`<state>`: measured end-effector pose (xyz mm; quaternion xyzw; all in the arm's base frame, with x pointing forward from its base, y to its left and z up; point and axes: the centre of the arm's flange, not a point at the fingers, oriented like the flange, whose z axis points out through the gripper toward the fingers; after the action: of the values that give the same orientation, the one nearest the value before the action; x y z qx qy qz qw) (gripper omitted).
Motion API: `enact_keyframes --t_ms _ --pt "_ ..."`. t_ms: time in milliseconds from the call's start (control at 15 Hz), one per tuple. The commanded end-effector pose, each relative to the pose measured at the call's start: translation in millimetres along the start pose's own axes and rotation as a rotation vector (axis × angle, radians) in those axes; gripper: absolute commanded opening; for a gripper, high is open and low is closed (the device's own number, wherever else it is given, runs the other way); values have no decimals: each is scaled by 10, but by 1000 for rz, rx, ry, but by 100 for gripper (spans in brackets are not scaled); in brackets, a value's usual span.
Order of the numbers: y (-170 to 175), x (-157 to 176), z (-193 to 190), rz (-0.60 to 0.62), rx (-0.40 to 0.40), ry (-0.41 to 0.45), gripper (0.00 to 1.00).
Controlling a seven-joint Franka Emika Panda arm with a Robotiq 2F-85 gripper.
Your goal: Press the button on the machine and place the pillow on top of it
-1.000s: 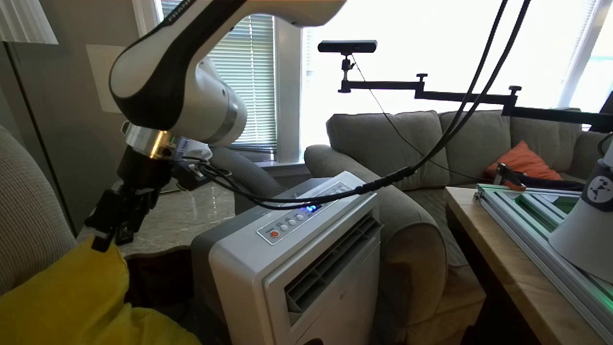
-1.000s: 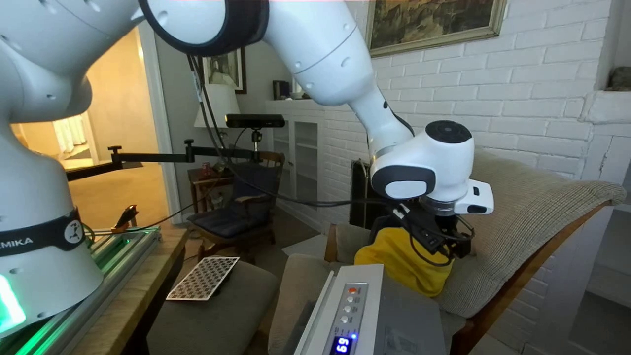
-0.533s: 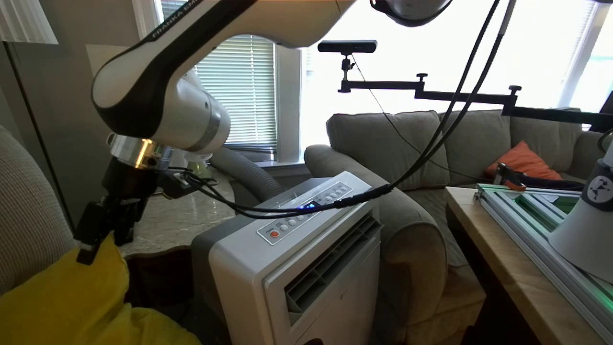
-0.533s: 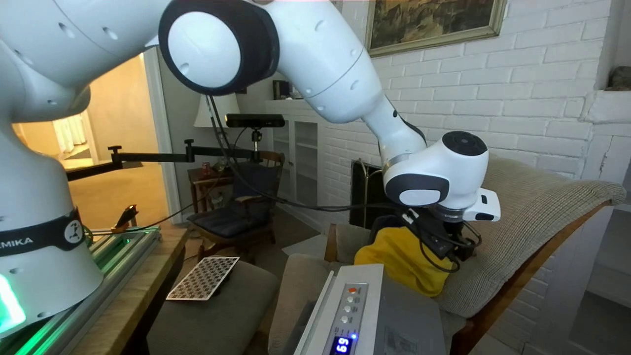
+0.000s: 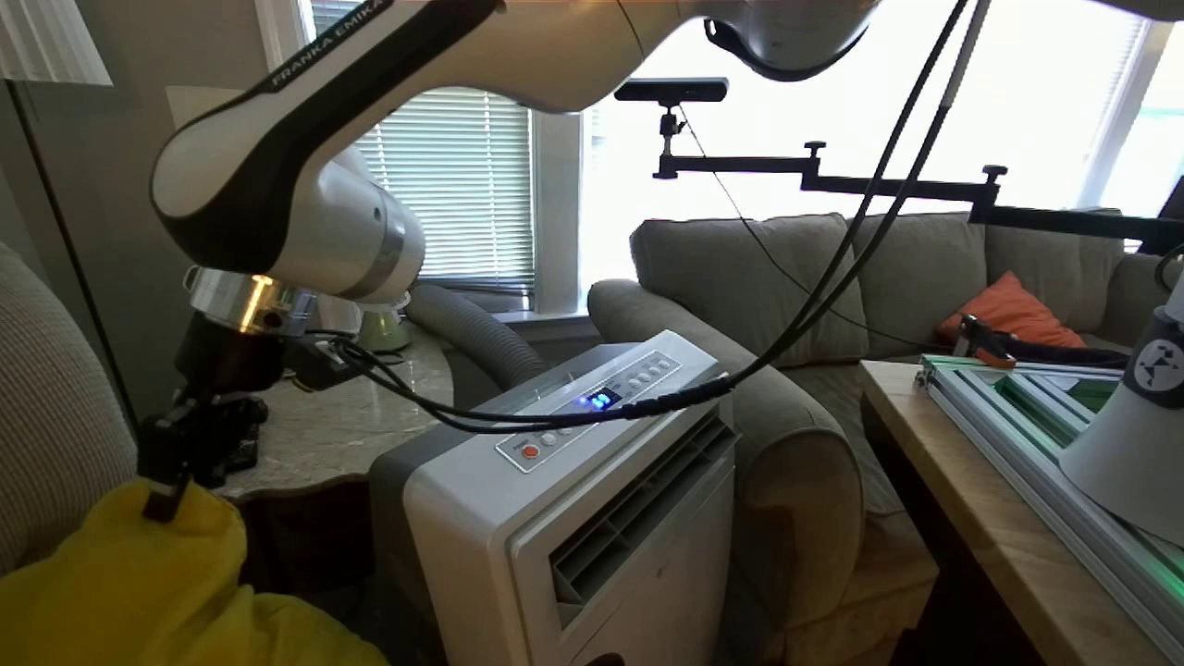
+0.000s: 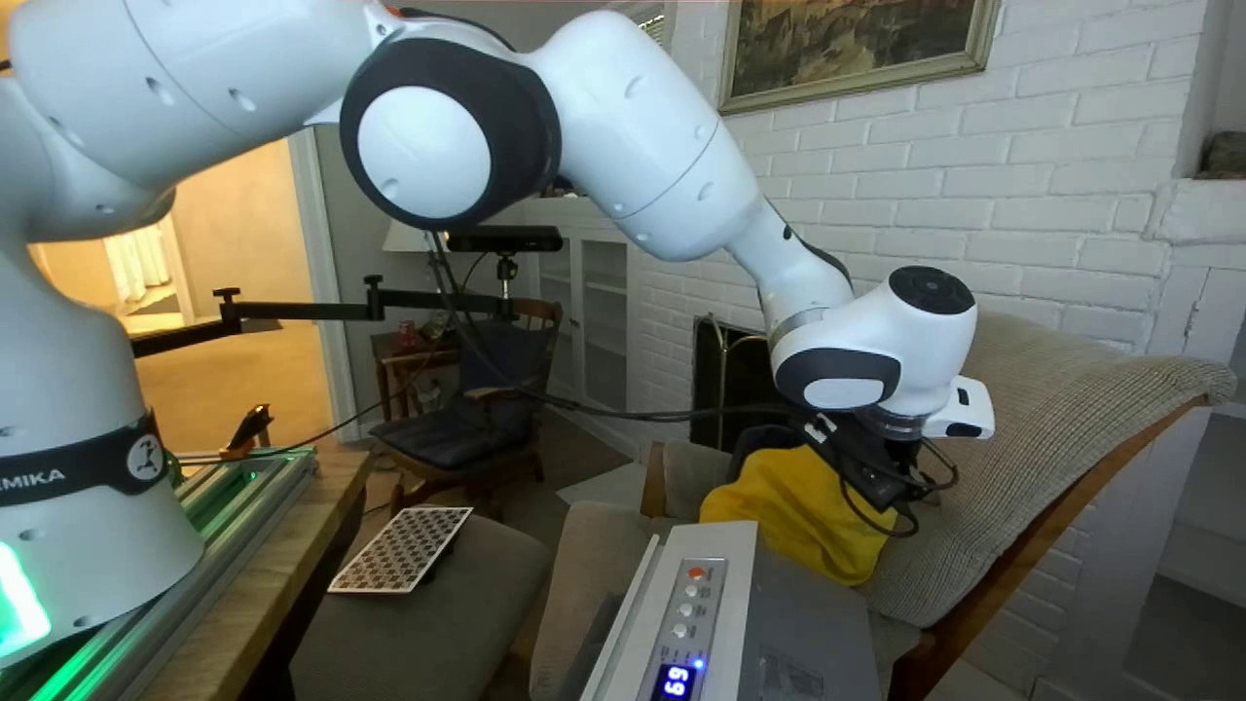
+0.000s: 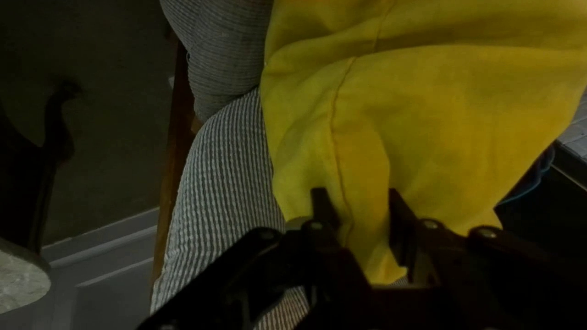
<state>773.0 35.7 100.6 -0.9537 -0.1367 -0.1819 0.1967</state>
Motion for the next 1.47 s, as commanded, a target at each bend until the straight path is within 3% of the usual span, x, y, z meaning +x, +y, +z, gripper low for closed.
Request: enact_keyframes --t_ms 0,267,800,1400 --pt "-152 123 -94 -12 -14 -10 2" --pt "-576 193 -431 -59 -13 6 0" --pt "-1377 256 -1560 -201 -40 73 2" --pt "-2071 165 -2744 -337 -178 127 2"
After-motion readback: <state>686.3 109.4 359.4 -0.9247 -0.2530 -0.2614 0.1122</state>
